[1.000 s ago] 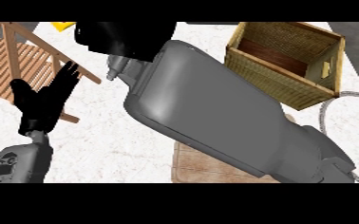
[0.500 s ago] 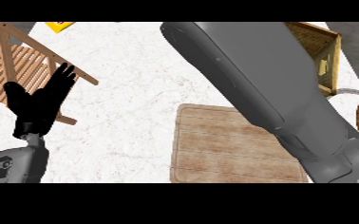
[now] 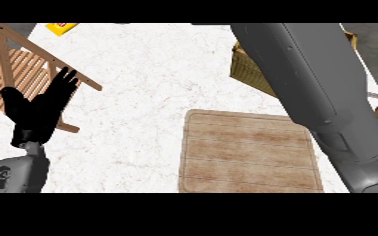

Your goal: Pick the squash from the cutting board and place it in the basket

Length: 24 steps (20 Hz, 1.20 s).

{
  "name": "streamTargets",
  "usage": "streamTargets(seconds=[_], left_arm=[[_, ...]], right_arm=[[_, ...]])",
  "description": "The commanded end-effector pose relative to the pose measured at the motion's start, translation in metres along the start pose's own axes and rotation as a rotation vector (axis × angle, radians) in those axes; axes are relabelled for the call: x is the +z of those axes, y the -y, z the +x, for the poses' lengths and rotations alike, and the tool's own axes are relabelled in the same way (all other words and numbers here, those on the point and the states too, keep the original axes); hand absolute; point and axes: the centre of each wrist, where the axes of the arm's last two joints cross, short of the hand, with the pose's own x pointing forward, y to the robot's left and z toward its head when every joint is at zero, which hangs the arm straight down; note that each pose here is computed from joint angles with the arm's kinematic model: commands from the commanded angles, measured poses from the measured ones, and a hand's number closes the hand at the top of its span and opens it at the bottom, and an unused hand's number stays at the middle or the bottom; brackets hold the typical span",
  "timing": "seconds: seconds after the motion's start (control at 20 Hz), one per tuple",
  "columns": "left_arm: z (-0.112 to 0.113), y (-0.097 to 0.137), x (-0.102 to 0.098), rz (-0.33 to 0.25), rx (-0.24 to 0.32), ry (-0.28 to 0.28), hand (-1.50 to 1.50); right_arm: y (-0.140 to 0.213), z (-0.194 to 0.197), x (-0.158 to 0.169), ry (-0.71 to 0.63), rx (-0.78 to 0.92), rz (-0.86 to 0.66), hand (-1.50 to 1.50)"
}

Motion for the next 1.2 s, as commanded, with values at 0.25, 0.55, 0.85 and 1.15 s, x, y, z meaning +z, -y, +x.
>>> streamTargets(seconds=[0.25,0.55,0.85,1.15], left_arm=[[-0.001,-0.004,0.000,0.002,0.016,0.020,0.00],[0.004,-0.012,-0.001,0.009,0.003,0.008,0.00],[0.005,0.005,-0.005,-0.014,0.007,0.016,0.00],[-0.005,-0.001,-0.007,-0.006,0.009,0.009,0.00]], right_arm=[[-0.004,-0.075,-0.015,-0.097,-0.060,-0.017,1.50],[-0.021,-0.109,-0.025,-0.270,-0.073,-0.144,-1.50],[-0.022,-0.125,-0.034,-0.192,-0.073,-0.080,-1.50],[0.010,-0.115,-0.050,-0.173,-0.181,-0.159,-1.50]])
